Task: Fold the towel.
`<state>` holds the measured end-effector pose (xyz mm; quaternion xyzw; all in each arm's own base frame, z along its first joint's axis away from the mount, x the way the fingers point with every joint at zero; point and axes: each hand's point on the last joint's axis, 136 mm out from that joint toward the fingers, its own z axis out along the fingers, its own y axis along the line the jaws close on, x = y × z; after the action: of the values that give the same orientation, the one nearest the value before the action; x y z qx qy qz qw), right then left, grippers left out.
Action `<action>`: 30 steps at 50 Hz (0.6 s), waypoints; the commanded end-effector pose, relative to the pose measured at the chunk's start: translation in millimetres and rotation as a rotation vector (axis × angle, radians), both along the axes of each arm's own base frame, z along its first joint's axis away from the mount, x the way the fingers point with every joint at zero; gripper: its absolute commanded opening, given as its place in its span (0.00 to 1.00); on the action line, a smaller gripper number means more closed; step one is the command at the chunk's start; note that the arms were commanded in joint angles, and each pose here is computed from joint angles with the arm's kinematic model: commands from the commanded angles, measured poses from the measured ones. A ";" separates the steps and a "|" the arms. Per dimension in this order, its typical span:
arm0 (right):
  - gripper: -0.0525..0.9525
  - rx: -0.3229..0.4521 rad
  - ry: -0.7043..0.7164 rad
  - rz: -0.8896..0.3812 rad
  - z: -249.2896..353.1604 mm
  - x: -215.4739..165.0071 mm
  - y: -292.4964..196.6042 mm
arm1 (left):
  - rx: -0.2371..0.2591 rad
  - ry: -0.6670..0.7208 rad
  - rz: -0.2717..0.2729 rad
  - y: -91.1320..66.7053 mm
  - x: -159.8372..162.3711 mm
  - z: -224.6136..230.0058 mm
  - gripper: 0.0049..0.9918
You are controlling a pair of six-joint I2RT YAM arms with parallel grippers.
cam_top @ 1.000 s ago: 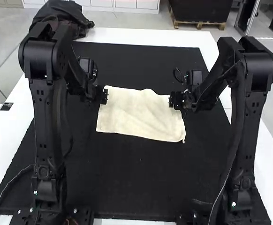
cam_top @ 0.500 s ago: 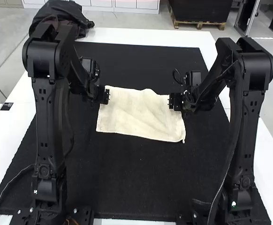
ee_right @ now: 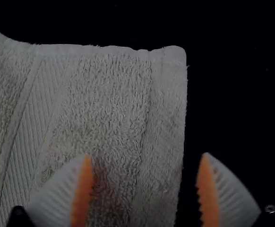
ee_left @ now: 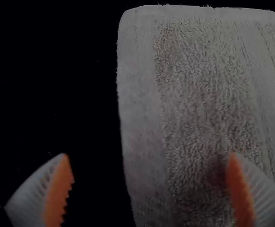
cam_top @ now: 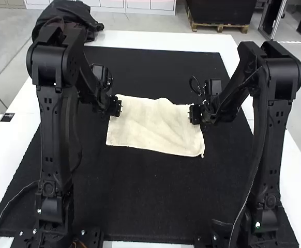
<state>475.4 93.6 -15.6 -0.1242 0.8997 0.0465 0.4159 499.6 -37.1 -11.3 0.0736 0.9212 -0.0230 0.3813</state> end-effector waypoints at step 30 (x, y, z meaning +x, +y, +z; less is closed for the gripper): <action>0.03 0.030 -0.048 -0.002 26.5 3.8 -8.6 | 0.082 -0.083 0.008 14.2 5.0 19.7 0.02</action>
<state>476.3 90.4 -11.4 -0.1283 0.8974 0.0513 0.4191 502.5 -44.3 -9.0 0.1039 0.9098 -0.0165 0.4016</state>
